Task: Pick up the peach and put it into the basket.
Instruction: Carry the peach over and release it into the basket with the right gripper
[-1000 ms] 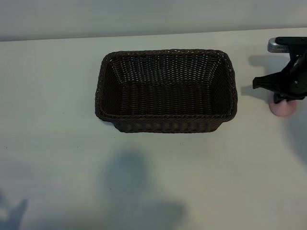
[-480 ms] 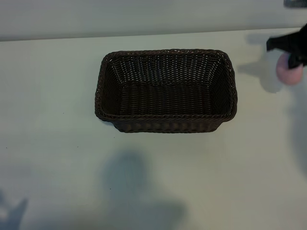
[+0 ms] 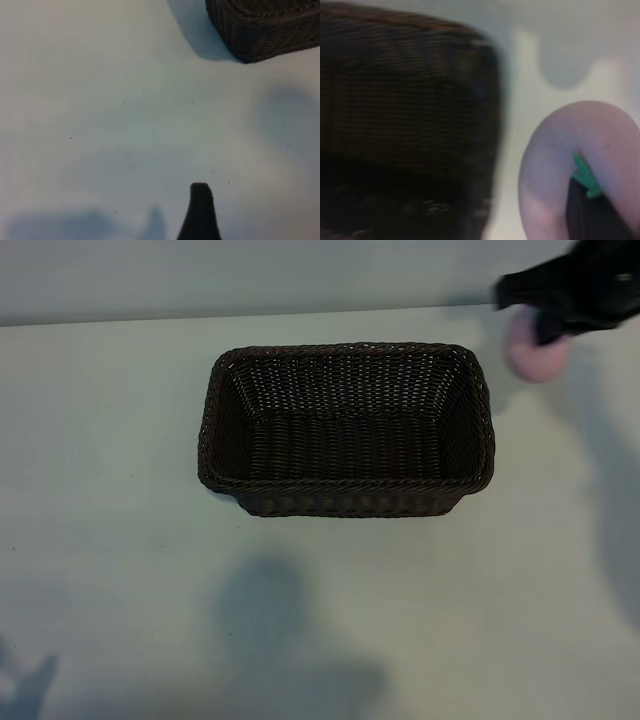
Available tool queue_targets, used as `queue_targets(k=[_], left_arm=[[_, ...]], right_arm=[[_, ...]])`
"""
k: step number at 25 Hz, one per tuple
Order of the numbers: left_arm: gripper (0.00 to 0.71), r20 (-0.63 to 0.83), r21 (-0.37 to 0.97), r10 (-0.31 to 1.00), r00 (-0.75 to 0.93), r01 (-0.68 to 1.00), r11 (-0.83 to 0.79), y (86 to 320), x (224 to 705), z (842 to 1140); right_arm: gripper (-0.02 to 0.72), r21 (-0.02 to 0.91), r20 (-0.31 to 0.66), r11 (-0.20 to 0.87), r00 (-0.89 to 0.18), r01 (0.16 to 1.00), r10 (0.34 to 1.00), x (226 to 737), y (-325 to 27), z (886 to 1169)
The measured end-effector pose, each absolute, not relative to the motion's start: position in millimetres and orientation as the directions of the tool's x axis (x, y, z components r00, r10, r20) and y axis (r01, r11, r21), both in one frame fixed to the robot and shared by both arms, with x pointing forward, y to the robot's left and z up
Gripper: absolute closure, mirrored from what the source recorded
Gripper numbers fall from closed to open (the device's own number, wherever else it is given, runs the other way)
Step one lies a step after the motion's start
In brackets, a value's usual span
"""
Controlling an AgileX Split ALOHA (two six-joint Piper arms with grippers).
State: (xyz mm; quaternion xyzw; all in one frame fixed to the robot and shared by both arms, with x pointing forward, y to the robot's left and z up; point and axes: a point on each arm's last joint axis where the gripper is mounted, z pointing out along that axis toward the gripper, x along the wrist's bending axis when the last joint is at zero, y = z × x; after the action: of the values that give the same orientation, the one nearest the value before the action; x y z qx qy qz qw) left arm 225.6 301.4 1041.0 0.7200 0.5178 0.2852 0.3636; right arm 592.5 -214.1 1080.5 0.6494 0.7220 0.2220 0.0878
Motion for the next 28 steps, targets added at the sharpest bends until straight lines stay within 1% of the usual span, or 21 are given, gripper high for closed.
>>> queue_targets(k=[6,10,13,16,22,24,26,28], left_arm=[[0.13,0.034,0.819,0.953,0.301,0.538,-0.2,301,226,1041],[0.13,0.034,0.819,0.953,0.301,0.538,-0.2,301,226,1041],[0.13,0.034,0.819,0.953,0.301,0.538,-0.2,301,226,1041],[0.13,0.034,0.819,0.953,0.301,0.538,-0.2,301,226,1041],[0.13,0.034,0.819,0.953,0.301,0.538,-0.2,301,226,1041],[0.13,0.034,0.819,0.953,0.301,0.538,-0.2,301,226,1041],[0.13,0.034,0.819,0.953,0.301,0.538,-0.2,301,226,1041],[0.13,0.034,0.819,0.953,0.301,0.538,-0.2,301,226,1041]], right_arm=[[0.658,0.469,0.175,0.186,-0.298,0.863,0.938,578,-154,1081],[0.658,0.462,0.177,0.226,-0.339,0.858,0.924,578,-131,1067],[0.658,0.457,0.176,0.231,-0.341,0.859,0.923,586,-124,1052],[0.658,0.442,0.171,0.232,-0.336,0.866,0.926,597,-119,1031],[0.657,0.336,0.149,0.273,-0.337,0.902,0.93,612,-112,972],[0.651,0.311,0.142,0.288,-0.344,0.906,0.928,615,-111,958],[0.631,0.298,0.139,0.295,-0.347,0.908,0.928,616,-110,951],[0.588,0.298,0.138,0.299,-0.35,0.907,0.926,616,-110,951]])
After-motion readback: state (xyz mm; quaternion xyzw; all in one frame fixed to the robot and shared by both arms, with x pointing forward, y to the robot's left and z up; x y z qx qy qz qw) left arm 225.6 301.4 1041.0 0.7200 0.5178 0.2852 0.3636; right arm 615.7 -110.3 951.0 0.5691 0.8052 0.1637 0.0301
